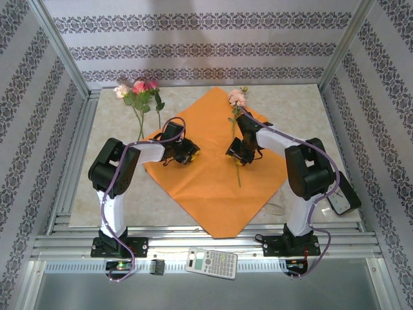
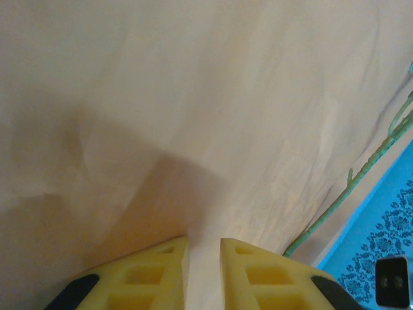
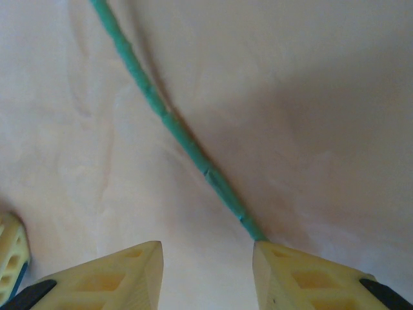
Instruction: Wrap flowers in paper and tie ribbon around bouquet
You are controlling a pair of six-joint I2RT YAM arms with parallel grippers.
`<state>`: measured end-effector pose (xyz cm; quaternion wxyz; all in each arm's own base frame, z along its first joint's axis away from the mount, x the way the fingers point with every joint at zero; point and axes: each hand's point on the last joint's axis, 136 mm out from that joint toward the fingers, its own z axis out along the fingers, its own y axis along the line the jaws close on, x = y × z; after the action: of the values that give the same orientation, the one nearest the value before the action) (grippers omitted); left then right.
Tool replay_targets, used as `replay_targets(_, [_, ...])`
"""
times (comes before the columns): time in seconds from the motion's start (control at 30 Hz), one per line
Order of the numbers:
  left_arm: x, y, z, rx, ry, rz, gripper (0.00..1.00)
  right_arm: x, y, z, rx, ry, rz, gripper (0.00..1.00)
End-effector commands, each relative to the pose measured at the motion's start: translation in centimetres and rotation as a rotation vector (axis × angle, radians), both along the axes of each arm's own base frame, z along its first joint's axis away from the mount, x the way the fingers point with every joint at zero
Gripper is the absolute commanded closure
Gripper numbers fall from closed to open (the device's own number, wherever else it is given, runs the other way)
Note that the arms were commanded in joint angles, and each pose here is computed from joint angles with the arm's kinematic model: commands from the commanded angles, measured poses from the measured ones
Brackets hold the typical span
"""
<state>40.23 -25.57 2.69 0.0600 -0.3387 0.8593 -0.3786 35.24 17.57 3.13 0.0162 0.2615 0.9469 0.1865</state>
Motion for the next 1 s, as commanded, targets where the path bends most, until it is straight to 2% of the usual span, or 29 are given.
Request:
replay_targets(0.0, [-0.5,-0.9,2.2,-0.027,0.005,-0.003,0.75,0.1,-2.4,-0.9,-0.066,0.008,-0.033,0.58])
replay_targets(0.17, [1.4,2.8,7.0,0.143,-0.076,-0.033,0.55,-0.3,-3.1,-1.6,-0.066,0.03,-0.017,0.58])
replay_targets(0.23, [1.9,6.0,7.8,0.251,-0.073,-0.027,0.55,-0.6,-3.1,-1.7,-0.064,0.033,-0.019,0.58])
replay_targets(0.37, [2.5,14.5,7.8,0.596,-0.024,-0.083,0.59,-0.8,-2.8,-1.6,-0.06,0.031,-0.027,0.58])
replay_targets(0.5, [4.1,20.7,6.8,0.742,0.036,-0.1,0.64,-0.8,-2.6,-1.1,-0.062,0.022,-0.013,0.58])
replay_targets(0.6, [5.9,23.5,6.0,0.765,0.043,-0.076,0.64,-0.9,-2.7,-1.0,-0.065,0.024,-0.011,0.58])
replay_targets(0.7, [7.5,24.7,4.9,0.802,0.06,-0.085,0.63,-1.1,-2.8,-1.0,-0.07,0.028,-0.01,0.58])
replay_targets(0.8, [9.0,24.1,3.6,0.763,0.063,-0.097,0.61,-1.1,-2.8,-1.1,-0.069,0.03,-0.008,0.57])
replay_targets(0.97, [12.4,21.8,3.4,0.757,-0.073,-0.141,0.59,-1.0,-2.7,-1.1,-0.068,0.033,-0.005,0.57])
